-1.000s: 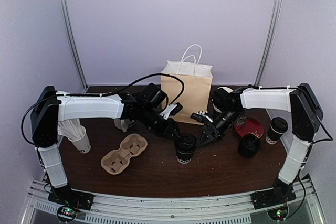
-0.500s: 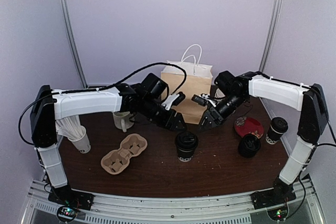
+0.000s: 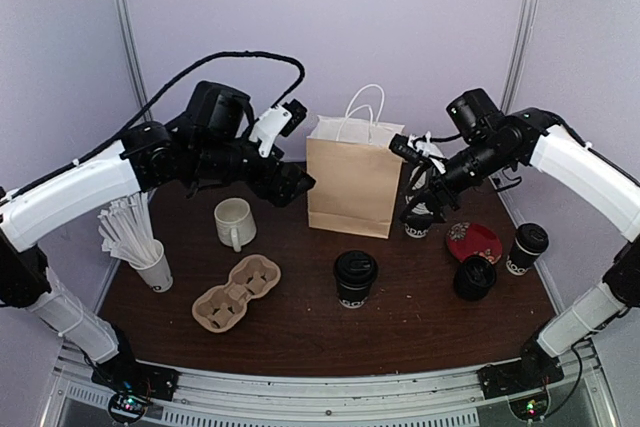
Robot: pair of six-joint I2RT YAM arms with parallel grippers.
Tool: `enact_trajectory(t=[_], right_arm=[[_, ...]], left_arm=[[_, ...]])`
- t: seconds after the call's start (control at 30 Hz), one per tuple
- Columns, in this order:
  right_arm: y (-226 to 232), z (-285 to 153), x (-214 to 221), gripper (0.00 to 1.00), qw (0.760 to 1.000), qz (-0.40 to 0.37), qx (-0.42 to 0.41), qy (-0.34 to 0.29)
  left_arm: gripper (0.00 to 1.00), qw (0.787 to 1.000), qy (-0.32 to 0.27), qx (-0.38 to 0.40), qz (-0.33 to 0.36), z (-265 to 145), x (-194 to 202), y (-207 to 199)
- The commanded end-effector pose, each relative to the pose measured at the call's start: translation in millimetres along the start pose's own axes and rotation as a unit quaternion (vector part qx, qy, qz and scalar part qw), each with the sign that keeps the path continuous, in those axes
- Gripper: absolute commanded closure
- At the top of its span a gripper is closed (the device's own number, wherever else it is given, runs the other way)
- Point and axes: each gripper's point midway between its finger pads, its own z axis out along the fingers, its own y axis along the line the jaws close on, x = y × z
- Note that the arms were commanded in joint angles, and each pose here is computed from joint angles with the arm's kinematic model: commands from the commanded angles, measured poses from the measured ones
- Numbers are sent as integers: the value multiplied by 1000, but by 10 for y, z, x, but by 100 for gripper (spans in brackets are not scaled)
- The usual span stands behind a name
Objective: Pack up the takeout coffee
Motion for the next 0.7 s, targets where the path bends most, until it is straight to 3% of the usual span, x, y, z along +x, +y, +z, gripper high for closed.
enact_trajectory(t=[0.0,0.27,0.67], right_arm=[[-164,-61,-140,10,995,-80,57,-24],[48,321,15,8,986,-160,8,48],[292,1088,190,7,970,-192,-41,147]], left_arm=[[2,989,-50,-118,71,-174,-117,445],[3,990,-44,-126,35,-222,111,585],[3,988,-56,-143,26,-239,240,632]])
